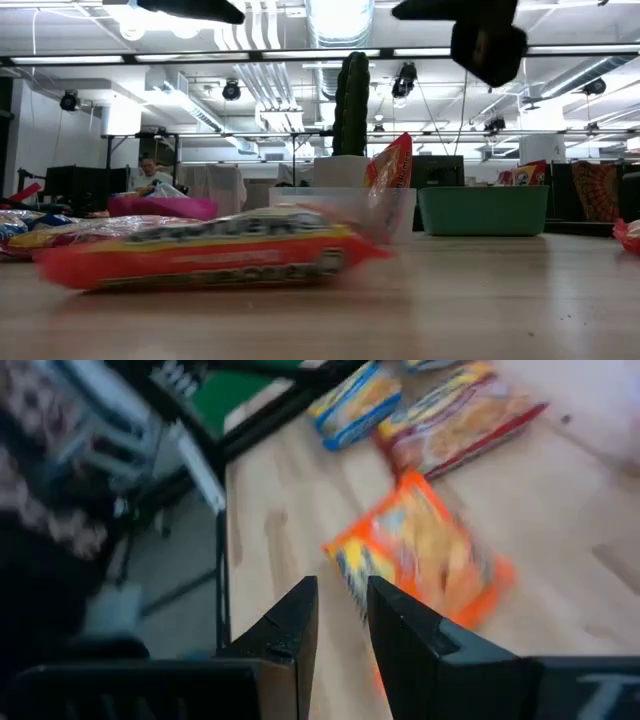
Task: Sort Maruchan noodles
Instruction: Put the orange noodle pack into the transparent bin
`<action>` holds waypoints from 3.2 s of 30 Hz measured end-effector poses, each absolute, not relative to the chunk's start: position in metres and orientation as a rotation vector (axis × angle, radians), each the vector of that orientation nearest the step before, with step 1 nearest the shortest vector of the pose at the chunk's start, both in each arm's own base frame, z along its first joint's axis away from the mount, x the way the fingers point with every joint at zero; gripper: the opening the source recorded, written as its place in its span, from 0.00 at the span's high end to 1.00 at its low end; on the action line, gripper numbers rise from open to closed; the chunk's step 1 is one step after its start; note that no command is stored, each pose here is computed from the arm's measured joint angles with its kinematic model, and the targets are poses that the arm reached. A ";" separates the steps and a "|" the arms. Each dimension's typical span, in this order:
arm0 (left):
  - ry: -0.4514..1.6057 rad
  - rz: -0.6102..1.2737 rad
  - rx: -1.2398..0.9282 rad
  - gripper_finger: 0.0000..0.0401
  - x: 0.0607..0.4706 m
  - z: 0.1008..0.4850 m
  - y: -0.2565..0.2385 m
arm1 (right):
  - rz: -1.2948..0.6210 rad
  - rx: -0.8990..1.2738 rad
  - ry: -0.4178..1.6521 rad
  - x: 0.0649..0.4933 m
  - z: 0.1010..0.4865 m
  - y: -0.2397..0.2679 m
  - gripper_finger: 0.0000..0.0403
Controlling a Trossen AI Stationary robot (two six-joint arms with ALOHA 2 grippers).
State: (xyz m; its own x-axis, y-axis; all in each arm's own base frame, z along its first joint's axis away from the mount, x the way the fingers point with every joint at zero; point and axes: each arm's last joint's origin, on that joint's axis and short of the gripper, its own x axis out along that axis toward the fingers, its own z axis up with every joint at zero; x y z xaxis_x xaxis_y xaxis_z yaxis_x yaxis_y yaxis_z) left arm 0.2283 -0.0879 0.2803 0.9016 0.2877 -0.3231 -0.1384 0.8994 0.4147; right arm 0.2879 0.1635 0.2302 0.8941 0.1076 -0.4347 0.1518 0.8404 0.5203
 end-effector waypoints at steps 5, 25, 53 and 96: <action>0.414 0.123 0.318 0.87 0.233 0.273 -0.094 | 0.004 0.515 0.516 0.289 0.214 0.180 0.80; 0.791 -0.227 -0.104 0.87 0.264 0.218 -0.146 | -0.076 0.427 0.681 0.300 0.142 0.195 0.80; 1.106 -0.157 0.032 0.87 0.270 0.170 -0.170 | -0.285 0.779 0.641 0.320 0.137 0.165 0.32; 1.097 -0.054 0.250 0.87 0.270 0.147 -0.174 | -0.340 0.802 0.551 0.335 0.136 0.146 0.24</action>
State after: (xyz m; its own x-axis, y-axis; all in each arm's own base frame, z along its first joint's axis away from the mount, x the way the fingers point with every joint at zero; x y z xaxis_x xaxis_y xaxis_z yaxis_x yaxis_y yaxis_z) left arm 0.2699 -0.1738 0.1467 0.4578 0.0801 -0.8854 0.1662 0.9707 0.1737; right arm 0.3348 0.1458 0.1363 0.8083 -0.0811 -0.5831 0.4852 0.6529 0.5817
